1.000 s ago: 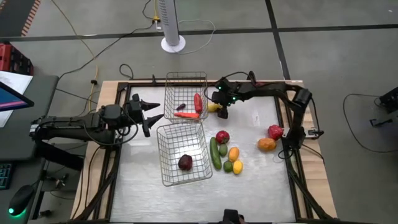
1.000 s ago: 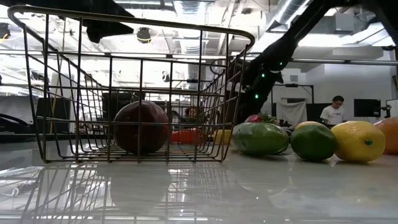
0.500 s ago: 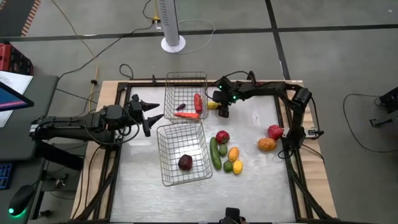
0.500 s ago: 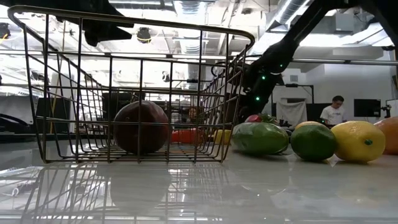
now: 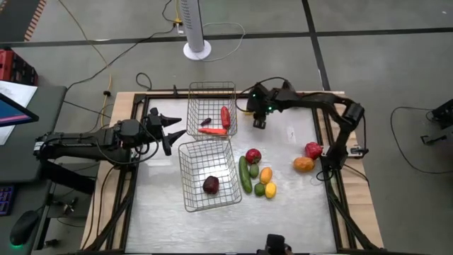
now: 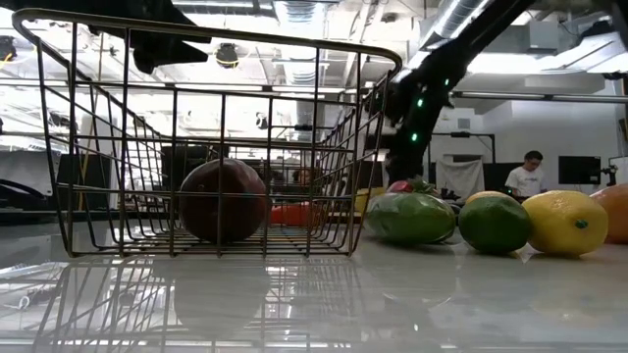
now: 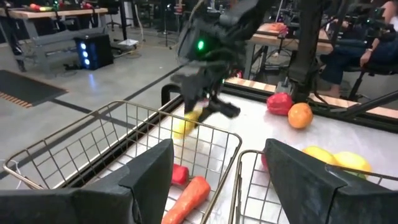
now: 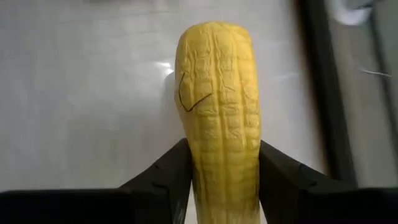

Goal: Sort produce into baskets
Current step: Put the yellow corn into the top basket, then put the bottom left yellow lemon into the bottom basket

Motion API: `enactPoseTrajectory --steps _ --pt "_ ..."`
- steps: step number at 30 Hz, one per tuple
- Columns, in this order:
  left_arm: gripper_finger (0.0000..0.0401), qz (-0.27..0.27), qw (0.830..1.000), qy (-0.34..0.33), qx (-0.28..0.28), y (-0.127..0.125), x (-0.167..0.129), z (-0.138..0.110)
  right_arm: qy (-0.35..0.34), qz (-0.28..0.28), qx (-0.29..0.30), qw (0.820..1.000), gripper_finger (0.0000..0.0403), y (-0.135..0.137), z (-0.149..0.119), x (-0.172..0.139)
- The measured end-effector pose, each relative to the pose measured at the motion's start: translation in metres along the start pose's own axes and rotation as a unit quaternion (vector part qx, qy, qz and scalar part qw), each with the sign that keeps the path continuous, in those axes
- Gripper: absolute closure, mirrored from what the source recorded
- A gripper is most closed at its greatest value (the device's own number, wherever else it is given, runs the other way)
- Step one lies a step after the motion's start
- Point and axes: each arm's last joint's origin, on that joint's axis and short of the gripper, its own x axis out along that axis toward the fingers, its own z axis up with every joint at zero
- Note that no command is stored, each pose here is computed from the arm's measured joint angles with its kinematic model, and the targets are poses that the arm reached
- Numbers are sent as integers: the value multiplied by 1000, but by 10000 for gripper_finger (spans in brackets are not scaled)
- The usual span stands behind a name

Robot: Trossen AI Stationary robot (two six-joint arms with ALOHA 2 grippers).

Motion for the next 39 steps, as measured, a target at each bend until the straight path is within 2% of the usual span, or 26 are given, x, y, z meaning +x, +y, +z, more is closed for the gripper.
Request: enactPoseTrajectory --steps 3,5,7,10,14,19,23,27,30,33,36,39 --pt "162 -1 1000 -6 2 0 0 1 -8 -52 6 999 229 -2 4 -27" --pt "162 -1 1000 -12 -1 0 0 2 -38 -85 22 995 237 -1 10 -47" --pt "162 -2 1000 -15 -2 0 0 3 -79 -94 41 992 241 2 16 -64" --pt "162 -2 1000 -19 -2 0 0 4 -168 -50 55 983 233 10 29 -83" --pt "162 -4 1000 -30 -4 -1 0 6 -284 24 40 958 200 28 51 -96" --pt "162 -5 999 -43 -5 -1 0 9 -345 51 12 937 161 56 75 -93" --pt "162 -5 999 -47 4 -1 0 9 -315 67 -12 947 145 68 90 -92" --pt "162 -5 999 -46 6 -1 0 9 -233 38 -24 972 139 66 93 -112" --pt "162 -5 999 -44 9 -1 0 9 -166 56 -14 985 138 65 79 -120" --pt "162 -10 999 -43 10 -1 -1 9 -119 91 3 989 138 72 58 -118" --pt "162 -15 999 -36 4 -2 0 7 -81 113 3 990 138 92 32 -106" --pt "162 -18 1000 -24 -4 -2 0 5 -84 99 0 992 138 113 13 -104"
